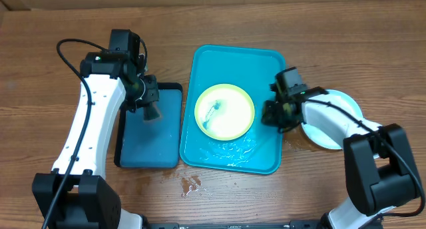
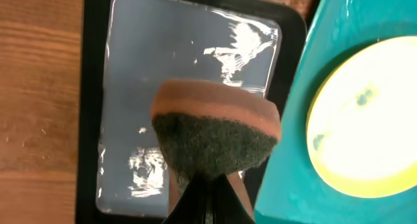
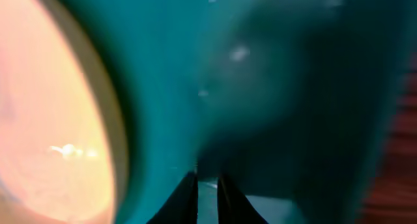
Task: Clean dirty plates on tray and stack at the side
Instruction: 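Wet the sponge in the water tray with the left gripper, then scrub the yellow plate with the sponge while the right gripper holds it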
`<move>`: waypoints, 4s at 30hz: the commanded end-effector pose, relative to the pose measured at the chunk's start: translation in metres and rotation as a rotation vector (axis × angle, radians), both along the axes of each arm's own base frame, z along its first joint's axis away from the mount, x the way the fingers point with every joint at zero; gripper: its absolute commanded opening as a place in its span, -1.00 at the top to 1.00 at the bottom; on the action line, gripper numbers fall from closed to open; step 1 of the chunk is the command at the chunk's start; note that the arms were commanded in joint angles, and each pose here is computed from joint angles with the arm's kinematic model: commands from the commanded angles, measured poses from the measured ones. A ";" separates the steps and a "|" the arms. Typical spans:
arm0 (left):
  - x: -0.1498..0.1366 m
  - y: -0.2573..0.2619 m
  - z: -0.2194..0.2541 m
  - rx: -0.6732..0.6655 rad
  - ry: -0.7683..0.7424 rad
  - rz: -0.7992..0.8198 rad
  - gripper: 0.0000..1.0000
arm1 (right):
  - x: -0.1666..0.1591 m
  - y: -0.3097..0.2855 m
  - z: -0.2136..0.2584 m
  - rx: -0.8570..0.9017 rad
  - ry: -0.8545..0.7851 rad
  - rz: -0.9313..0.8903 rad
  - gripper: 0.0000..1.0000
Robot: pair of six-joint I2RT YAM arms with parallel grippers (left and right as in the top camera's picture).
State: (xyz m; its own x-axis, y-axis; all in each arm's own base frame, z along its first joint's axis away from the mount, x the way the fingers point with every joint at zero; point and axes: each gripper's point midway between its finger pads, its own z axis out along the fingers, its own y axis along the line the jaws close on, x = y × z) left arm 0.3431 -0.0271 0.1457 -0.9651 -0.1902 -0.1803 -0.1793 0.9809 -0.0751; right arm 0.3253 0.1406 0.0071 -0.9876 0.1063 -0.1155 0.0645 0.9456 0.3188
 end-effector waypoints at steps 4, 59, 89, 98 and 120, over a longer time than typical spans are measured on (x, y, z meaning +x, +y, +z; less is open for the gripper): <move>-0.014 -0.004 -0.067 0.006 0.038 -0.001 0.92 | 0.014 0.020 0.051 0.146 -0.106 0.115 0.61; 0.015 -0.162 -0.138 0.128 0.092 -0.284 0.92 | -0.022 0.005 -0.027 -0.175 0.060 0.079 0.92; -0.043 -0.299 -0.138 -0.501 0.254 -0.527 0.91 | -0.023 0.004 -0.027 -0.178 0.067 0.079 0.92; -0.047 -0.211 -0.161 -0.081 0.350 -0.299 0.92 | -0.023 0.004 -0.027 -0.177 0.066 0.079 0.92; 0.035 -0.115 -0.129 0.319 0.034 -0.169 0.92 | -0.023 0.004 -0.027 -0.177 0.066 0.079 0.92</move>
